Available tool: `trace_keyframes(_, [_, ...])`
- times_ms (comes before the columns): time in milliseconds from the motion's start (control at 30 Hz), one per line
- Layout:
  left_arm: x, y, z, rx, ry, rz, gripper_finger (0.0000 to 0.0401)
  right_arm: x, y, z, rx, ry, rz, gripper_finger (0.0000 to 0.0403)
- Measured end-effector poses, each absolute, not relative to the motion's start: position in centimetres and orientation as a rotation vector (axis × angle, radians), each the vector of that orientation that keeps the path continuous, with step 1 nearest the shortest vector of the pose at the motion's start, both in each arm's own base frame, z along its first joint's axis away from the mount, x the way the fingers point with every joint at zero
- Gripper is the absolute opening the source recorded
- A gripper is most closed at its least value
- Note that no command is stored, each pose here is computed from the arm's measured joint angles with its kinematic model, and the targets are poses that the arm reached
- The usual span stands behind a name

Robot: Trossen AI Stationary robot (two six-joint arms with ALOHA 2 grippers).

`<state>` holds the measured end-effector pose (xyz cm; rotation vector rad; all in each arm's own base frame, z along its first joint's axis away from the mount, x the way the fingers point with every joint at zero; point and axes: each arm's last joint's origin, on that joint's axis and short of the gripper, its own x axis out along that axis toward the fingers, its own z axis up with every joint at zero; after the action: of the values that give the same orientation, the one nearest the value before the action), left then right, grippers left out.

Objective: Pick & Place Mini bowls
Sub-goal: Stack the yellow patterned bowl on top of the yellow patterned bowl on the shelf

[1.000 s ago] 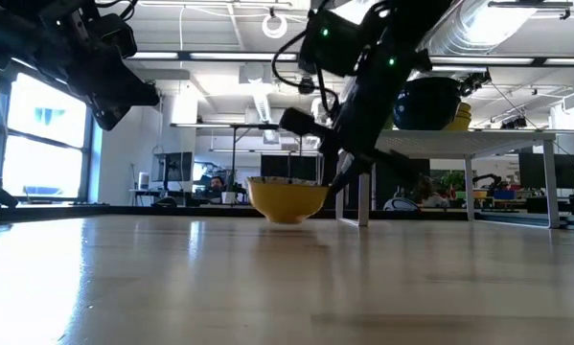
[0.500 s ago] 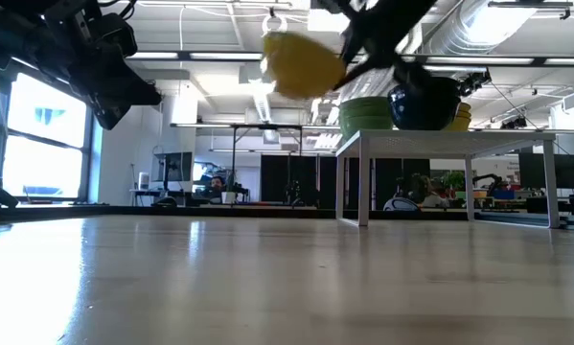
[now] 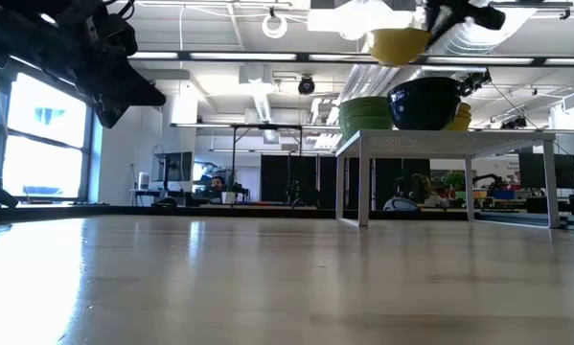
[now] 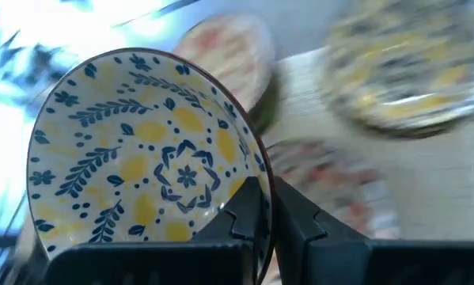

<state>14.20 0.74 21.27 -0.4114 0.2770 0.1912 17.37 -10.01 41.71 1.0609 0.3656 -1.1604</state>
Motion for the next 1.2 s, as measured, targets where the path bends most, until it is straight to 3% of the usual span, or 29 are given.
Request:
trace_keyframes(233, [14.2,0.8,21.3,-0.41,0.272,0.212,0.0,13.3,-13.7,42.4,1.19,0.287,-1.37,0.0012])
trace_keyframes(467, [14.2,0.8,21.3,-0.408,0.272,0.212,0.0,10.1,-16.6,40.6,1.365,0.199,-1.574,0.0012])
trace_keyframes(767, [14.2,0.8,21.3,-0.414,0.272,0.213,0.0,9.4,-17.8,37.6,1.52,0.225,-1.612,0.0012])
trace_keyframes(1200, [14.2,0.8,21.3,-0.429,0.272,0.215,0.0,9.9,-19.0,35.4,1.511,0.186,-1.603,0.002])
